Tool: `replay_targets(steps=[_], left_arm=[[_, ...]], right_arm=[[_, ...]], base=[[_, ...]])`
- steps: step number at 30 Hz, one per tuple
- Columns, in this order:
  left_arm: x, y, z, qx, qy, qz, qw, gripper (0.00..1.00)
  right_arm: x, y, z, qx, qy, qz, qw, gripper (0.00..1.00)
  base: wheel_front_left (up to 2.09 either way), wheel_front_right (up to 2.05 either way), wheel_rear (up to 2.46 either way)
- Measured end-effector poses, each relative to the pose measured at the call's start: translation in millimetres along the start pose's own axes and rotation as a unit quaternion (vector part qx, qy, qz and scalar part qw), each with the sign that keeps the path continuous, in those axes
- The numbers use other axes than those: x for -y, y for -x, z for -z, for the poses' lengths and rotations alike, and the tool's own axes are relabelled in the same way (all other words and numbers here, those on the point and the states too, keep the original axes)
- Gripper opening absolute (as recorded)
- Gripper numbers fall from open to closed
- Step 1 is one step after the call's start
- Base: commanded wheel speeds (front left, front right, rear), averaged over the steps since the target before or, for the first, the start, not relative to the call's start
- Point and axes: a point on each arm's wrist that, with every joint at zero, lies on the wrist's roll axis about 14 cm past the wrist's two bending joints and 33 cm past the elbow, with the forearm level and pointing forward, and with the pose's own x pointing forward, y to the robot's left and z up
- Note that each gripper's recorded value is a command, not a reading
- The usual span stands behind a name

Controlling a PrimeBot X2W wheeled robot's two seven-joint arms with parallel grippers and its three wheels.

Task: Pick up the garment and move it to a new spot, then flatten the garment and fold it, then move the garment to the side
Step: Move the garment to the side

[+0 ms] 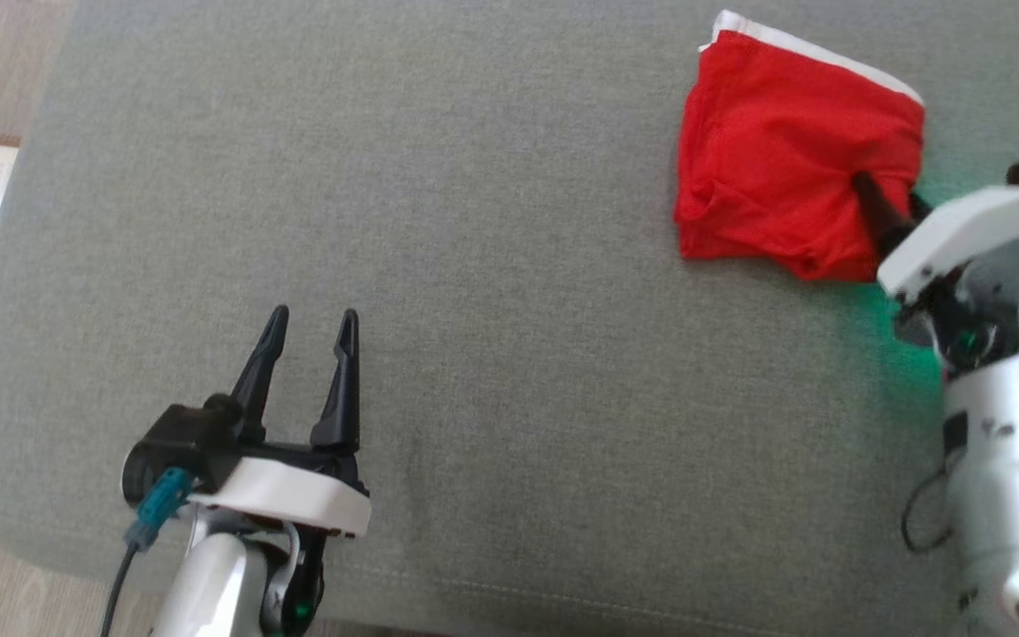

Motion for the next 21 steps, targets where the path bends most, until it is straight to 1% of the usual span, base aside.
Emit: replay_targets(steps=[1, 3, 5, 7, 11, 13, 16, 18, 21], left_arm=[[-1, -1, 1, -0.001, -0.001, -0.002, 1.000, 1.00], [0, -4, 1, -0.001, -0.001, 0.000, 1.000, 1.00], [5, -9, -2, 0.005, 0.003, 0.005, 1.000, 1.00], [8, -11, -2, 0.006, 0.004, 0.010, 1.000, 1.00], [26, -20, 1, 0.004, 0.009, 0.038, 0.999, 1.00], [36, -28, 1, 0.006, 0.011, 0.057, 0.998, 1.00], [56, -42, -5, 0.018, 0.014, 0.090, 0.996, 1.00], [67, -52, -7, 0.025, 0.014, 0.108, 0.994, 1.00], [78, -62, -2, 0.021, 0.018, 0.127, 0.991, 1.00]], right_arm=[[-3, -3, -3, -0.001, -0.015, -0.006, 1.000, 1.00], [-11, -8, -12, 0.008, -0.049, -0.020, 0.999, 0.00], [-15, -6, -16, 0.013, -0.066, -0.030, 0.997, 0.00], [-13, -4, -17, 0.014, -0.064, -0.028, 0.997, 0.00], [1, 10, -28, 0.030, -0.031, -0.013, 0.999, 0.00], [20, 22, -43, 0.046, -0.017, 0.006, 0.999, 0.00], [66, 48, -74, 0.076, 0.018, 0.059, 0.995, 0.00], [94, 65, -96, 0.091, 0.039, 0.094, 0.991, 0.00], [122, 84, -124, 0.104, 0.067, 0.137, 0.983, 0.00]], base=[[0.00, 0.00, 0.00], [0.00, 0.00, 0.00], [0.00, 0.00, 0.00], [0.00, 0.00, 0.00], [0.00, 0.00, 0.00], [0.00, 0.00, 0.00], [0.00, 0.00, 0.00], [0.00, 0.00, 0.00], [0.00, 0.00, 0.00]])
